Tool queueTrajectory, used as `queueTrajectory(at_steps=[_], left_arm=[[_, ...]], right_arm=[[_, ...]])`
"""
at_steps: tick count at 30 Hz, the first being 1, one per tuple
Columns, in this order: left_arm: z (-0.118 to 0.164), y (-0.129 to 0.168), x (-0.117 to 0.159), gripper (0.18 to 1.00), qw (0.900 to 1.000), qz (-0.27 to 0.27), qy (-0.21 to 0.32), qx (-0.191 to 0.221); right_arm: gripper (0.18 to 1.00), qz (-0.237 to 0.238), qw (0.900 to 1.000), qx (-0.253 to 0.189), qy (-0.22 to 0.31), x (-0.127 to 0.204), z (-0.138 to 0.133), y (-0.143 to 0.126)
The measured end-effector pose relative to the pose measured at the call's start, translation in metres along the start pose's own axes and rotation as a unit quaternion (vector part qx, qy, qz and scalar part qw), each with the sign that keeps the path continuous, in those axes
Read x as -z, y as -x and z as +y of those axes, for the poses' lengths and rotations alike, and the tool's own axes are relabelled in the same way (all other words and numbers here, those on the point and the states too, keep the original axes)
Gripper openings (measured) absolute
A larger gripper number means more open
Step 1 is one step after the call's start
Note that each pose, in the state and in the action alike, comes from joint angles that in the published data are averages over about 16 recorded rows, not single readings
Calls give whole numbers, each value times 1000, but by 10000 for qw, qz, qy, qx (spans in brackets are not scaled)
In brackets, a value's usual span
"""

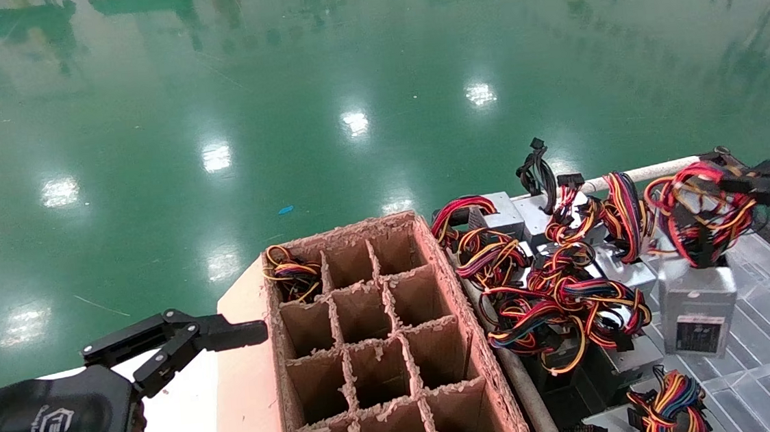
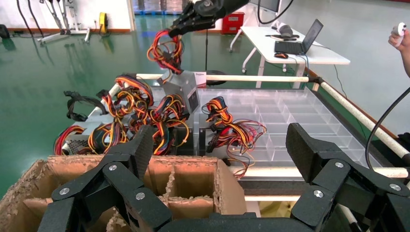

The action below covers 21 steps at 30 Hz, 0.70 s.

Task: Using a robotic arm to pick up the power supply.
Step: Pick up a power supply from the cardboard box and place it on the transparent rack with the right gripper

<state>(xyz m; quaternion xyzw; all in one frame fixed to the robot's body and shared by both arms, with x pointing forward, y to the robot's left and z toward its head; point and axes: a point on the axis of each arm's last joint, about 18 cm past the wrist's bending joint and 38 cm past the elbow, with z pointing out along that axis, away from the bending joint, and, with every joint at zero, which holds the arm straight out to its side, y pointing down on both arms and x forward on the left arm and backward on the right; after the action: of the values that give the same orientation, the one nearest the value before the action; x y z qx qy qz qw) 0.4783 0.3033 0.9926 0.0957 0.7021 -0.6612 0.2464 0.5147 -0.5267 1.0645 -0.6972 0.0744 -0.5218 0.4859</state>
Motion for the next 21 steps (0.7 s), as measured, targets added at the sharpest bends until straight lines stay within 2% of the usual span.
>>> queueTrajectory(at_steps=[11, 21], left_arm=[[0, 0, 0, 1000, 10000, 0, 0, 0], [0, 0, 0, 1000, 10000, 0, 0, 0]], right_arm=[[201, -80, 9990, -434, -1, -24, 31, 14], [201, 236, 9951, -931, -229, -23, 65, 29]])
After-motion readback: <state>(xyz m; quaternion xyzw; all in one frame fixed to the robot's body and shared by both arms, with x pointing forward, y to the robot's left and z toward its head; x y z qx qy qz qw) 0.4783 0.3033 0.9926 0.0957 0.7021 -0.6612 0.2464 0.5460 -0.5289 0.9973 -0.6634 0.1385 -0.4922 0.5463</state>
